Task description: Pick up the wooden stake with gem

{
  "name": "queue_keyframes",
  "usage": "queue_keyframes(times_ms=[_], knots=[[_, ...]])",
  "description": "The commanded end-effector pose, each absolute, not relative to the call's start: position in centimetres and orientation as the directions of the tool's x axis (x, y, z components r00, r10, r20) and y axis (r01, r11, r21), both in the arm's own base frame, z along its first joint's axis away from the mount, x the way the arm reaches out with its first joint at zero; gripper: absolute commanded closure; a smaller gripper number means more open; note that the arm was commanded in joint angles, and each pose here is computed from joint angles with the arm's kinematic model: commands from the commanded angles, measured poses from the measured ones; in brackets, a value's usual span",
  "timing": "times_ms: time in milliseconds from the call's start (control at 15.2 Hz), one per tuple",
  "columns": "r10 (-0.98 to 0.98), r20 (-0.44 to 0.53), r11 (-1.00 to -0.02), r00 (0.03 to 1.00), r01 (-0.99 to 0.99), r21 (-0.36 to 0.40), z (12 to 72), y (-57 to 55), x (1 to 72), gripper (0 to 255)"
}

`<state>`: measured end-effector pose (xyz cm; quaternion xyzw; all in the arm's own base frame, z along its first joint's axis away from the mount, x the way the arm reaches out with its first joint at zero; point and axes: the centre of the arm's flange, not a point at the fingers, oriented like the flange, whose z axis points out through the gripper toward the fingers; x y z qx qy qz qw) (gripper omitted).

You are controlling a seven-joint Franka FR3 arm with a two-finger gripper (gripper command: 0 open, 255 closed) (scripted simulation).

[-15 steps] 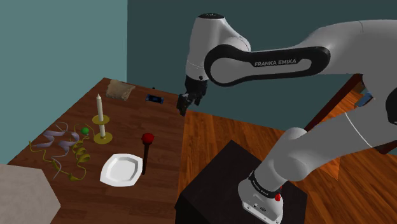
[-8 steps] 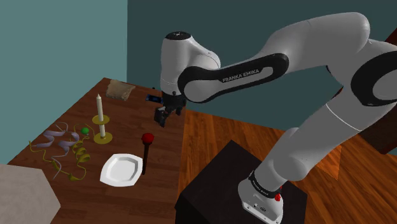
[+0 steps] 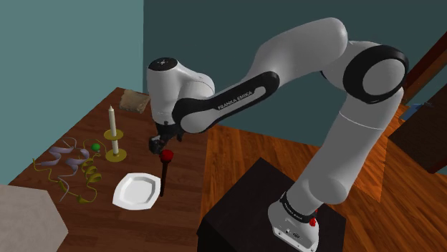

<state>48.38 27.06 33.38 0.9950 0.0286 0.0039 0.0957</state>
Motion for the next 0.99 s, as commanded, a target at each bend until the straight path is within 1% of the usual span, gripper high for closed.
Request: queue_keyframes(times_ms=[0, 528, 594, 924], knots=[[0.057, 0.003, -0.979, 0.998, 0.055, 0.194, 31.5, 27.8, 49.3, 0], [0.057, 0.003, -0.979, 0.998, 0.055, 0.194, 28.1, 27.8, 49.3, 0], [0.057, 0.003, -0.979, 0.998, 0.055, 0.194, 28.0, 27.8, 49.3, 255], [0.057, 0.003, -0.979, 0.998, 0.055, 0.194, 28.1, 27.8, 49.3, 255]])
